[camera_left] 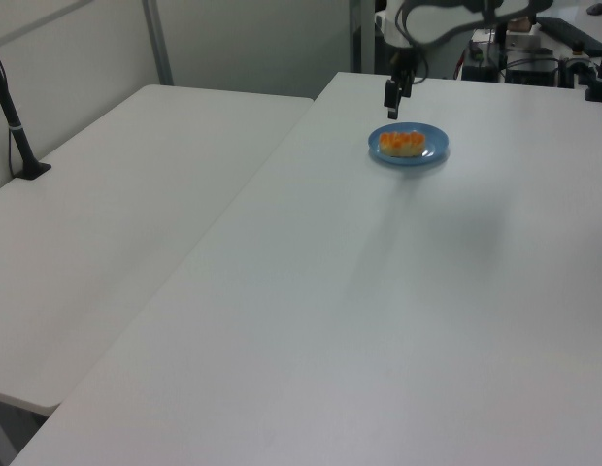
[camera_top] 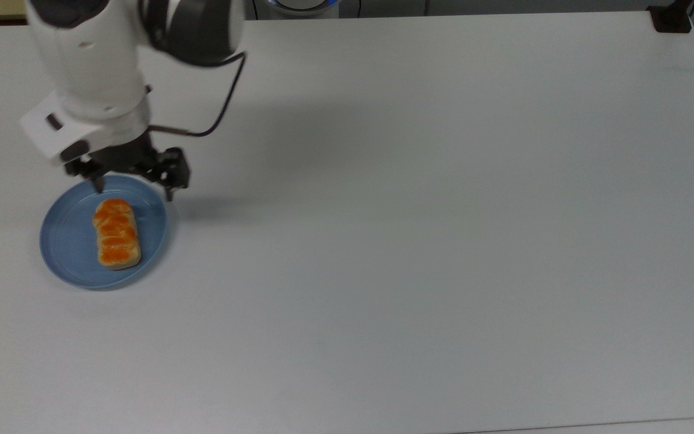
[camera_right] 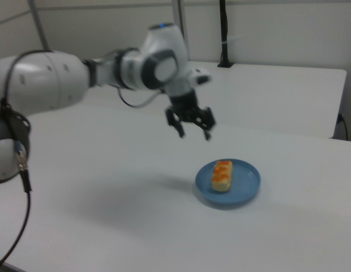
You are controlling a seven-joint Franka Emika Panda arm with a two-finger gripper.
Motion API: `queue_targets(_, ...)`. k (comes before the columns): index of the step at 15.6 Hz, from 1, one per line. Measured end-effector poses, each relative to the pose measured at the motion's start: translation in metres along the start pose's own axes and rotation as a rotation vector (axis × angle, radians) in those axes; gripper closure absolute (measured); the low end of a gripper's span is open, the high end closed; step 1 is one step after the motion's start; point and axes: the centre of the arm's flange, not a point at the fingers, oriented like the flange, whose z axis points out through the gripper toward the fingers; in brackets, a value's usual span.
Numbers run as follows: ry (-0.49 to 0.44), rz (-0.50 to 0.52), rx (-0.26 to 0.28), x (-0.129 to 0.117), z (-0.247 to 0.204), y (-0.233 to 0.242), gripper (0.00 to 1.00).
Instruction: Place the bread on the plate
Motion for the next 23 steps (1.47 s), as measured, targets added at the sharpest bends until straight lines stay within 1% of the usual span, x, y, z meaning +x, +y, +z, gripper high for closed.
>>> queue_targets(3,-0.013,0.051,0.011,-0.013,-0.062,-0.063,0.00)
queue_targets(5,-0.026,0.047,0.021,-0.031,-0.099,-0.098,0.00)
queue_targets(6,-0.038,0.041,0.037,-0.043,-0.118,-0.112,0.00)
queue_targets(9,-0.062,0.020,0.086,-0.081,-0.168,-0.134,0.00)
queue_targets(11,-0.060,0.002,0.094,-0.104,-0.190,-0.142,0.00)
queue_targets(13,-0.057,-0.011,0.094,-0.122,-0.200,-0.147,0.00)
queue_targets(15,-0.063,-0.018,0.093,-0.133,-0.200,-0.149,0.00)
queue_targets(17,-0.071,-0.025,0.092,-0.137,-0.198,-0.153,0.00)
queue_targets(23,-0.078,-0.029,0.092,-0.138,-0.195,-0.155,0.00)
